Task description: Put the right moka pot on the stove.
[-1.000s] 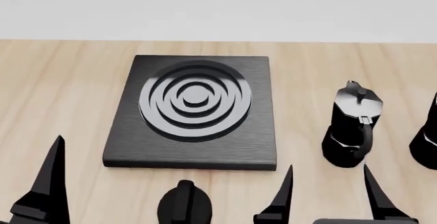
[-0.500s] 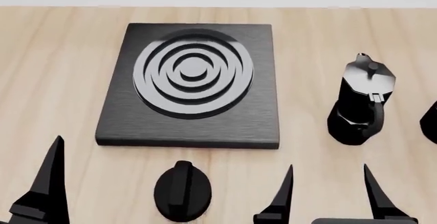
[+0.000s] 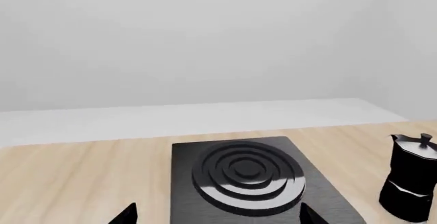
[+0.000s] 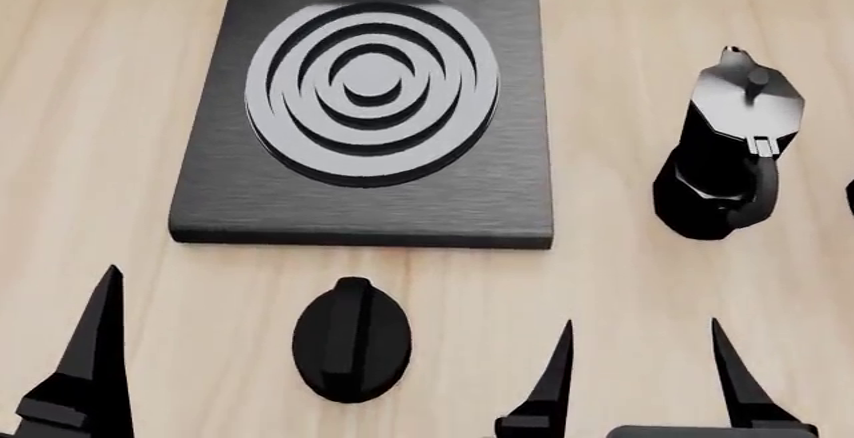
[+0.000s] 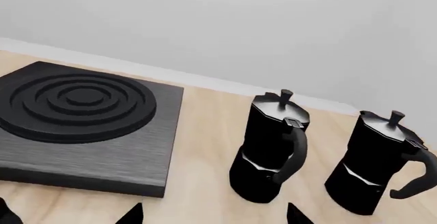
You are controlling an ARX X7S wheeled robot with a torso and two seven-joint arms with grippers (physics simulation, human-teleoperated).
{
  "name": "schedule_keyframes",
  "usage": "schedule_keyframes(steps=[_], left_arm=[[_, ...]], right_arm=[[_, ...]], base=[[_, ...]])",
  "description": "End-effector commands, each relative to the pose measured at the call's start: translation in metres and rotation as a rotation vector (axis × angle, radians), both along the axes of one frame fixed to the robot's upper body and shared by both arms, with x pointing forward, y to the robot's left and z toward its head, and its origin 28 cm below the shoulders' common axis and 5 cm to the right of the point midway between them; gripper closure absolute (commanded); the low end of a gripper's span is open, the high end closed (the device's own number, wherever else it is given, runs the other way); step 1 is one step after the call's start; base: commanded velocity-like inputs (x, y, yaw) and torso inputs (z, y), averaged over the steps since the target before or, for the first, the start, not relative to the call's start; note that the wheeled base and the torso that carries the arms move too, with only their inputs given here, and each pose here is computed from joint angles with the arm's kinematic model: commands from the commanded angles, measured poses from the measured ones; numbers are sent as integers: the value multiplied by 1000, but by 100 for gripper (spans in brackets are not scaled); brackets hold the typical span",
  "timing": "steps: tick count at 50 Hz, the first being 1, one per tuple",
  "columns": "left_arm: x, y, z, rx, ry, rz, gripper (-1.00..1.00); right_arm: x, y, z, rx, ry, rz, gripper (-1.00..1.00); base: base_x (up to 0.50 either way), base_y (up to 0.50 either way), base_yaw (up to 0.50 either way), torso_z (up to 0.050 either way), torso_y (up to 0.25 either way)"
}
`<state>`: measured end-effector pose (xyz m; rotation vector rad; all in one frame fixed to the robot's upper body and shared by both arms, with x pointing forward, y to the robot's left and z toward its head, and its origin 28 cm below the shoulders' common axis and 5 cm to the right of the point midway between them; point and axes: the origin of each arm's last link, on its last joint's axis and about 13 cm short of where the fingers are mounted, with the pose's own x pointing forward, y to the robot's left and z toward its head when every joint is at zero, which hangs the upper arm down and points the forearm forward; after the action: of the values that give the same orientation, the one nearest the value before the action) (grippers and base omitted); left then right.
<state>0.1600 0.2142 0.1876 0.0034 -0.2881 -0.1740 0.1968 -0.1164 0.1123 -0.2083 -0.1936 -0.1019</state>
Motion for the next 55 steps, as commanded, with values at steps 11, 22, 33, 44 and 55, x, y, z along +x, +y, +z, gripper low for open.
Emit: schedule_keyframes(steps=[11,22,33,44,55], left_arm=[[0,0,0,-4,-2,4,-100],[0,-1,0,13,-2,15,-100],[0,-1,-1,5,4,18,-100],[0,-1,-1,11,4,19,-100],[0,-1,-2,14,1,21,-100]], right_arm=[[0,-1,0,-1,-1,-6,-100],[-3,-6,7,9,-11,-8,-100],[-11,-27,14,14,-32,-19,-100],[-19,-51,22,-11,-23,-61,-100],[-22,-69,33,51,20,-46,-100]], base=[[-1,0,0,2,-116],[0,0,0,0,-10],[0,0,0,0,0],[0,0,0,0,0],[0,0,0,0,0]])
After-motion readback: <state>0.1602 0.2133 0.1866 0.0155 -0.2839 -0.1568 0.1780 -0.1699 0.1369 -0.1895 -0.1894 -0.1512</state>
